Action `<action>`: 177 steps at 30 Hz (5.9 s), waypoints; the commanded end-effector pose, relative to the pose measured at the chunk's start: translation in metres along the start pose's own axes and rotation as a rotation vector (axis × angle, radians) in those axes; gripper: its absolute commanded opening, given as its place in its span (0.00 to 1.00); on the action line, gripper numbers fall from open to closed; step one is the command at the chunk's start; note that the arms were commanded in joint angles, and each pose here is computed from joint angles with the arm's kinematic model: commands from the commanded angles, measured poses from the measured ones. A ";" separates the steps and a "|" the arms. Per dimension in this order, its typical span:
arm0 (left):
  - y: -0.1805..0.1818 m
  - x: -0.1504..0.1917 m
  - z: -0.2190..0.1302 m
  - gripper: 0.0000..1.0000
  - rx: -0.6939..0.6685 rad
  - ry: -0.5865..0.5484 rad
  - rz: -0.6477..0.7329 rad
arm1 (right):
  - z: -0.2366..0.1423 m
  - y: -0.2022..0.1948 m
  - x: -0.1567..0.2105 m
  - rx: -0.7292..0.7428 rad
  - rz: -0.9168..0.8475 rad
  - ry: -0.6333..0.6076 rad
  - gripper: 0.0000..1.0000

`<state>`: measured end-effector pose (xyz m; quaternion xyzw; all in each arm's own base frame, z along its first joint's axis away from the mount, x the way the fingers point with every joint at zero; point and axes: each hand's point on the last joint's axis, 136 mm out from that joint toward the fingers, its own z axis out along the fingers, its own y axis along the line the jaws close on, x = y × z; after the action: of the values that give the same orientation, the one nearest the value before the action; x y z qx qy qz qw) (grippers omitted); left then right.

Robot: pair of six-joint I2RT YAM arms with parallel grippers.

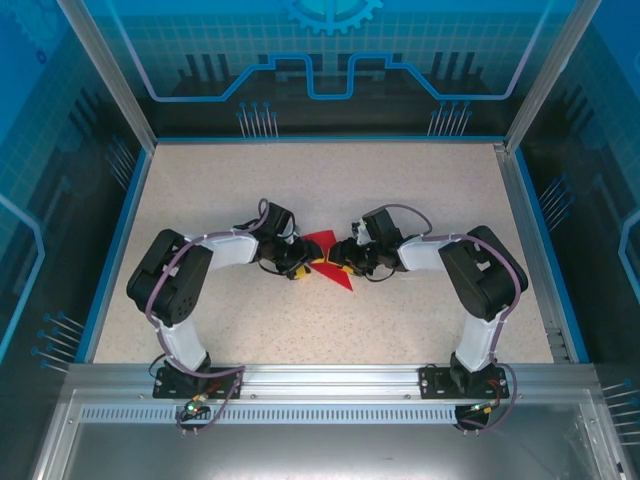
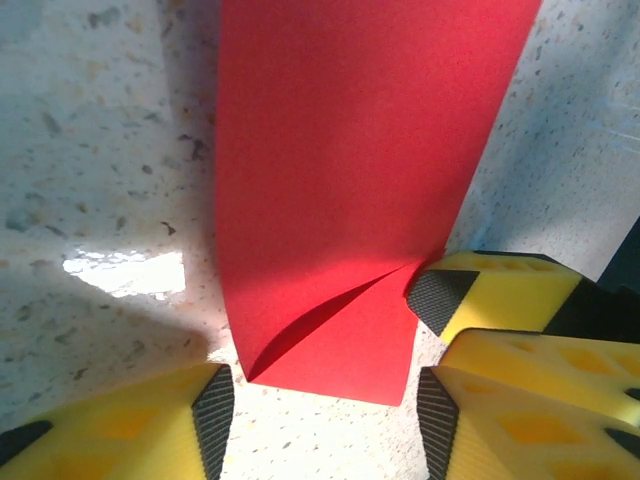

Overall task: Fold a paper plane with a square sheet of paper (pick it up from the middle)
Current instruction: Fold the wing for the fifth time at the center of the table.

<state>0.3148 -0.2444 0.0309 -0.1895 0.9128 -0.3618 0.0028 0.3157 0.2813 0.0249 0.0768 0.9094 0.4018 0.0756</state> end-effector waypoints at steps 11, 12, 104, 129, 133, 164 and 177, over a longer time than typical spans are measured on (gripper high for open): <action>-0.022 -0.007 0.008 0.24 0.055 0.006 0.045 | 0.004 -0.057 0.017 0.155 -0.029 0.038 0.49; -0.022 -0.007 0.008 0.21 0.055 0.006 0.049 | 0.003 -0.052 0.015 0.147 -0.057 0.030 0.49; -0.034 -0.027 -0.058 0.48 0.045 -0.149 0.058 | -0.026 0.008 0.004 -0.085 -0.716 -0.362 0.05; -0.050 0.004 -0.008 0.46 0.156 -0.034 0.149 | -0.016 -0.018 0.012 -0.119 -0.311 -0.222 0.02; -0.050 0.006 -0.003 0.45 0.155 -0.025 0.154 | -0.015 -0.024 0.012 -0.128 -0.258 -0.211 0.04; -0.056 0.007 0.026 0.24 0.194 0.030 0.206 | -0.014 -0.053 0.017 -0.127 0.044 -0.148 0.00; -0.054 0.008 0.037 0.20 0.181 0.055 0.219 | -0.010 -0.068 0.021 -0.088 0.113 -0.120 0.00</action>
<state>0.3296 -0.2986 0.0360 -0.0971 0.8954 -0.4328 0.0380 0.3036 0.2510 0.0180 0.1046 0.8519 0.4864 0.1635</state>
